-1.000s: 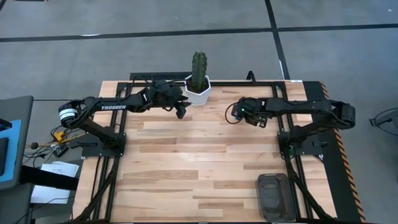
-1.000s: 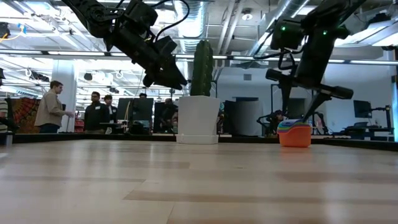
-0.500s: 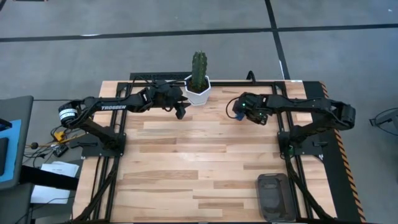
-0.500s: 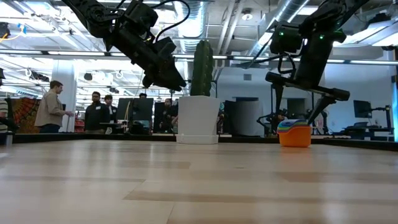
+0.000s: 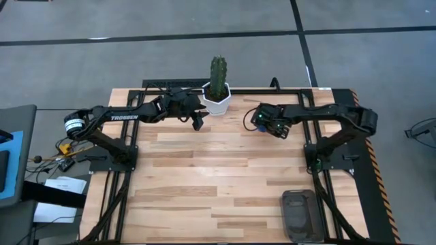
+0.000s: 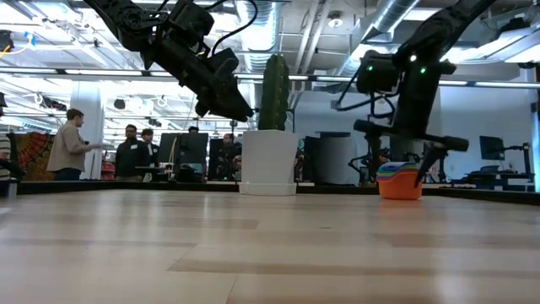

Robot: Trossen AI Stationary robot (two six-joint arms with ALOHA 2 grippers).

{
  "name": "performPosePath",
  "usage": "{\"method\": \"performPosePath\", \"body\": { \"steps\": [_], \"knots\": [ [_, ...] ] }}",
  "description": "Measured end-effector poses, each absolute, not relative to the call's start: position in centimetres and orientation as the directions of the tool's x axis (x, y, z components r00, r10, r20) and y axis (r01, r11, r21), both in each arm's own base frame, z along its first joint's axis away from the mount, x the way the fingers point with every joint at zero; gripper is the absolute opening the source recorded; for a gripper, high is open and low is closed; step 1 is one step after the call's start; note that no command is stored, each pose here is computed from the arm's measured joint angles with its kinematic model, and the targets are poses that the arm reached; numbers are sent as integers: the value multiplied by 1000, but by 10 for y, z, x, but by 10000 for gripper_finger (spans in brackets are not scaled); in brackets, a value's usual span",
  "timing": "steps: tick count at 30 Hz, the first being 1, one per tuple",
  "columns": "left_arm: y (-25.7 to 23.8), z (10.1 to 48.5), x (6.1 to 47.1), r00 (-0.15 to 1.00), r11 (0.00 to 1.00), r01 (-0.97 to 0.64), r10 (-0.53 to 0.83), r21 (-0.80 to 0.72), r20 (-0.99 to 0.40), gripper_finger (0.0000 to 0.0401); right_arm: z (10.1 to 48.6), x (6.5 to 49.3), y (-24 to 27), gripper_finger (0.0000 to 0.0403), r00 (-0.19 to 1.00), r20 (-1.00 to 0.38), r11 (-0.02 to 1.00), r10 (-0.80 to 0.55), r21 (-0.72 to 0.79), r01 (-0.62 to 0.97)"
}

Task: Nest measuring cups in basket
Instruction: Put the nested measuring cups into the black bin

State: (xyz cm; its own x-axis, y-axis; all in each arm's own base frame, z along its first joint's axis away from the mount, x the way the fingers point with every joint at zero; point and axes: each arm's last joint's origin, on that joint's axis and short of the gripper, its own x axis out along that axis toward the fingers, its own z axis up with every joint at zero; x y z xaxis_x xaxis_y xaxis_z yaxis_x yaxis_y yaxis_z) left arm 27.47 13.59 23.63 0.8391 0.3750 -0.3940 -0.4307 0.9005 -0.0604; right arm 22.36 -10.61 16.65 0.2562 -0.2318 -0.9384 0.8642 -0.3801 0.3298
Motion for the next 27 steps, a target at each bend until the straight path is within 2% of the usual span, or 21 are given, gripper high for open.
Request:
{"method": "performPosePath", "body": {
  "steps": [6, 10, 14, 27],
  "knots": [
    [136, 236, 275, 837, 900, -433, 376, -61, -399, 155, 165, 235, -113, 369, 246, -937, -384, -248, 328, 863],
    [136, 235, 274, 834, 900, -432, 375, -57, -404, 155, 167, 238, -118, 358, 210, -947, -405, -244, 296, 865],
    [136, 235, 274, 834, 900, -432, 375, -57, -404, 155, 169, 239, -119, 326, 157, -962, -414, -223, 239, 878],
    [136, 235, 274, 834, 900, -432, 376, -56, -403, 155, 172, 234, -116, 204, 111, -974, -425, -199, 187, 886]
  ]
}}
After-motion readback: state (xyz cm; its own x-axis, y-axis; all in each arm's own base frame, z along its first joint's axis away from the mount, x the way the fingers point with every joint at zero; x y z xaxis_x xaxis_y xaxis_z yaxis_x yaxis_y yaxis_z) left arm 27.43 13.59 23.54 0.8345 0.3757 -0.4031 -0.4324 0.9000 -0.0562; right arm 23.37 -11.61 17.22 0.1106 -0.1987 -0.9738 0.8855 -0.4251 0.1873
